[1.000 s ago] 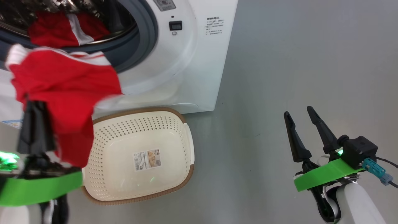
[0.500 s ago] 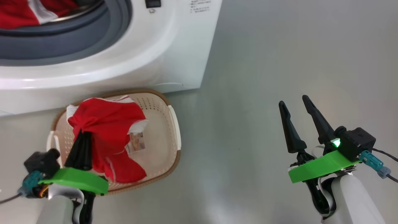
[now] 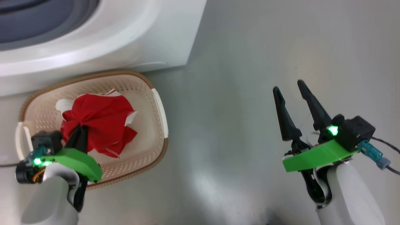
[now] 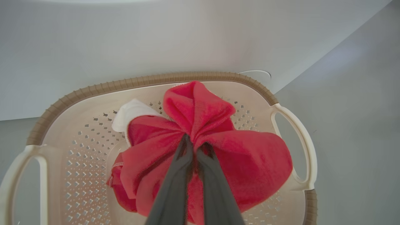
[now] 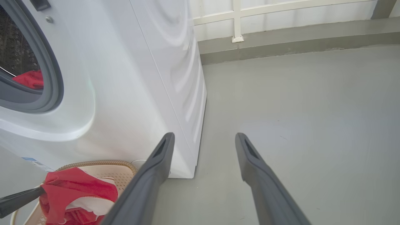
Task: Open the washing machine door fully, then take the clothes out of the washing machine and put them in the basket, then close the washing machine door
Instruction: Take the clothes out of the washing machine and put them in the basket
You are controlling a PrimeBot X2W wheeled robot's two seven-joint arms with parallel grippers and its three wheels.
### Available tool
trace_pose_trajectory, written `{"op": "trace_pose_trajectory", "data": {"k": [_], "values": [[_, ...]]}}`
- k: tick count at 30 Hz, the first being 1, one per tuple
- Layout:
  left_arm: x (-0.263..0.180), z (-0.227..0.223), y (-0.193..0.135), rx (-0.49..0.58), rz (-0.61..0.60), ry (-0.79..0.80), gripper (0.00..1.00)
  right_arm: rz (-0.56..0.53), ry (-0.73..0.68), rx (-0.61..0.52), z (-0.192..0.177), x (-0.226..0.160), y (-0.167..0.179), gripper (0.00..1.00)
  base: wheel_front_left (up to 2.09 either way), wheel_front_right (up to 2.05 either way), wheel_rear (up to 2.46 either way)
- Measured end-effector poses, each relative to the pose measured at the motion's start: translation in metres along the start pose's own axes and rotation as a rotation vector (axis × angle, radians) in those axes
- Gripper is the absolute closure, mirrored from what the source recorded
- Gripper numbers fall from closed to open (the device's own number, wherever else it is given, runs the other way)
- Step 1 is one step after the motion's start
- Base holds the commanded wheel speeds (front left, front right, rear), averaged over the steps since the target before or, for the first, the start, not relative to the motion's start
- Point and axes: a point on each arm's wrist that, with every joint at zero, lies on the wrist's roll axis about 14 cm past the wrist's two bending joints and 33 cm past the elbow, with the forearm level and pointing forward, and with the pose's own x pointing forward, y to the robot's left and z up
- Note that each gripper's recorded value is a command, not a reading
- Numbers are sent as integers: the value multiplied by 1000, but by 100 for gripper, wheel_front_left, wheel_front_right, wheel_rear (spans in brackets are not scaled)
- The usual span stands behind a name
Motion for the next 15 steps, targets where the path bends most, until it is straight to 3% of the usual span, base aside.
{"op": "trace_pose_trajectory", "data": {"k": [15], "values": [[37,-60,11,54,-9,216,100,-35,42,-25,-22,11,-18,0,0,0,0]]}}
